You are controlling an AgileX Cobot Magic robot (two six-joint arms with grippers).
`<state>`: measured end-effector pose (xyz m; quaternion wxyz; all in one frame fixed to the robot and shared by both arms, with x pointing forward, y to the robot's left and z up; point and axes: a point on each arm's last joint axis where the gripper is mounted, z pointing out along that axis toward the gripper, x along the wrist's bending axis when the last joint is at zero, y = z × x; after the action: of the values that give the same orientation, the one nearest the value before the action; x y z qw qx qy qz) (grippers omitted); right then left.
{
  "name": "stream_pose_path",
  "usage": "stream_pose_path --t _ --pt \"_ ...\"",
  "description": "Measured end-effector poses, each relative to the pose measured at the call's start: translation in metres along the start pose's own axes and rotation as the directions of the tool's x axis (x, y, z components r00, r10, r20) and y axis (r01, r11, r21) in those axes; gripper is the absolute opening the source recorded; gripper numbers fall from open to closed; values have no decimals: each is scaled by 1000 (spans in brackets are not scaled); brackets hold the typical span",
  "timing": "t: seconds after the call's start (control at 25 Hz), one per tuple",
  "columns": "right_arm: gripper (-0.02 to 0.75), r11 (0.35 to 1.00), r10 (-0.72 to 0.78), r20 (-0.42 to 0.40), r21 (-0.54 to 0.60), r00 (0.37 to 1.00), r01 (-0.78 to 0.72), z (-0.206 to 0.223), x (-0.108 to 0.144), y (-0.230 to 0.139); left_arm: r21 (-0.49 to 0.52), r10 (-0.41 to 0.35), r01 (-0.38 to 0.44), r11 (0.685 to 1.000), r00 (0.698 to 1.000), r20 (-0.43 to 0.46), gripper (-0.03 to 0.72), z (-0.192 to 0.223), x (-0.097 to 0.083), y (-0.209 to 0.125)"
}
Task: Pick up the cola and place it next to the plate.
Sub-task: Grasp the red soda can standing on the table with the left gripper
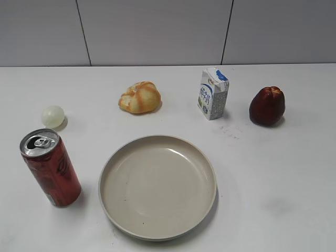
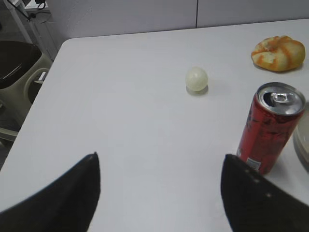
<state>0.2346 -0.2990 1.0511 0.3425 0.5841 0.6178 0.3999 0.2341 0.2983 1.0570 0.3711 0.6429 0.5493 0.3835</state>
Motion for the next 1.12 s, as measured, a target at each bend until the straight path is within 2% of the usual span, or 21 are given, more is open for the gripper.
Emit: stream_pose_path --t 0.48,0.8,1.0,1.12 --pt "575 1000 0 0 0 1000 0 0 0 0 36 -32 31 999 999 27 590 32 4 43" --pt "575 1000 0 0 0 1000 0 0 0 0 66 -34 32 997 999 29 590 40 4 45" --pt "575 1000 0 0 0 1000 0 0 0 0 143 -25 21 990 999 30 590 38 4 38" --pt "575 1000 0 0 0 1000 0 0 0 0 147 -19 15 989 999 26 590 33 4 34"
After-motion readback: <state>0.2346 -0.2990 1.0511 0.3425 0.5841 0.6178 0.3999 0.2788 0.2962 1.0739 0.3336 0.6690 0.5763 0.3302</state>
